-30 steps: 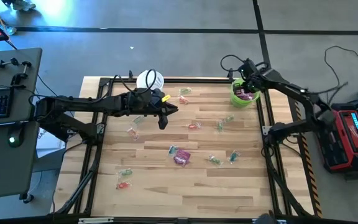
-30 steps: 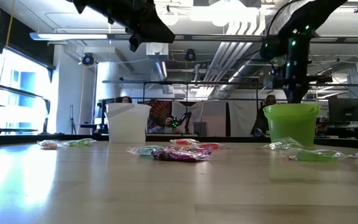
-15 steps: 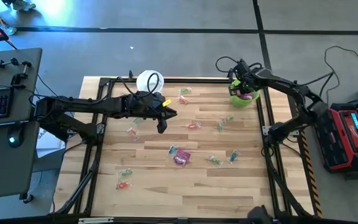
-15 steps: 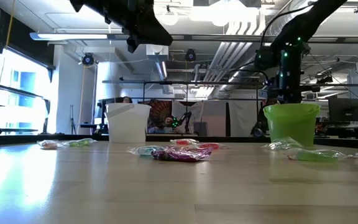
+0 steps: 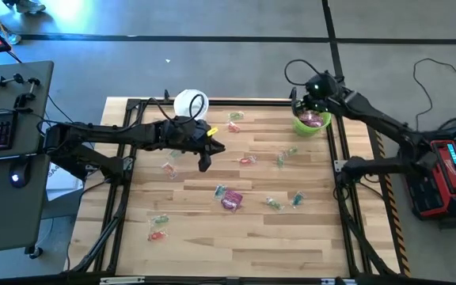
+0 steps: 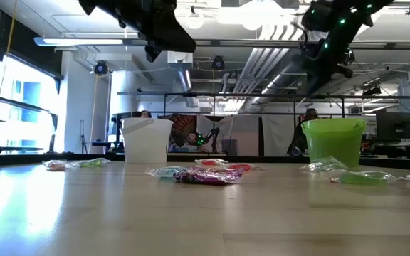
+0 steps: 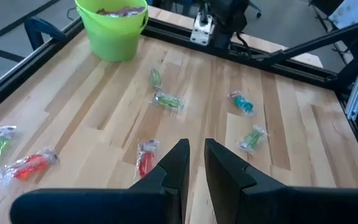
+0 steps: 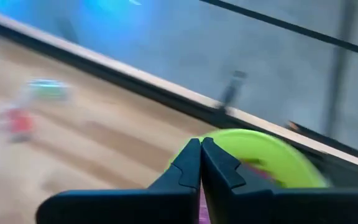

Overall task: Sort candy by brand, put in halloween buckets
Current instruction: Put the violet candy into the green bucket

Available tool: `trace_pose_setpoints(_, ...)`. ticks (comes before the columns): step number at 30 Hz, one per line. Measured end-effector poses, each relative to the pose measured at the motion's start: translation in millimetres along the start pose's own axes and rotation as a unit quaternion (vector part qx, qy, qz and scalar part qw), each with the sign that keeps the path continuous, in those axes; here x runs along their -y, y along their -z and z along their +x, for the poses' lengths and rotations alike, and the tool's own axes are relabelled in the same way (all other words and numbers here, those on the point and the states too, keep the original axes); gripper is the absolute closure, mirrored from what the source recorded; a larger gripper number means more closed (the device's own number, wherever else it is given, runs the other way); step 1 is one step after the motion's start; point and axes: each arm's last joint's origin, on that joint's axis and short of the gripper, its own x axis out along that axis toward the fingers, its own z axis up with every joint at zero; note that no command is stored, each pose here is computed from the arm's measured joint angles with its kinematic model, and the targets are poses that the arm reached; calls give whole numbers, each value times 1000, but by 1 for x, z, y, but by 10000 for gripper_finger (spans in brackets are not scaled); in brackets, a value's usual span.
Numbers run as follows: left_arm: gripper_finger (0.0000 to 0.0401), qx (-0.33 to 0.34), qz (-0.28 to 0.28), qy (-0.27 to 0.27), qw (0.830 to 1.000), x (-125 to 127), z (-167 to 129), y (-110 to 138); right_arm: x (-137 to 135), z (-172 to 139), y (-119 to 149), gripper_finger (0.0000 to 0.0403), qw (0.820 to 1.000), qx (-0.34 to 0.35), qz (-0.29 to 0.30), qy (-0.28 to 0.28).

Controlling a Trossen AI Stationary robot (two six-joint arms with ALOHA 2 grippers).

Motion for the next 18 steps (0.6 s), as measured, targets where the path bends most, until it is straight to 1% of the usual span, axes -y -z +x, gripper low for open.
trace_pose_setpoints(3,362,-16,0,-1,1000,0,0,3,-11,-8,12,403,998,23,-6,-66)
trace_pose_setpoints(6,362,-28,0,-2,1000,0,0,6,-22,-17,27,403,994,34,-10,-101)
trace_pose_setpoints(13,366,-56,6,2,998,6,-1,12,-44,-40,60,403,988,53,-27,-143)
trace_pose_setpoints(18,373,-94,13,5,995,11,9,23,-54,-46,79,403,987,60,-23,-146)
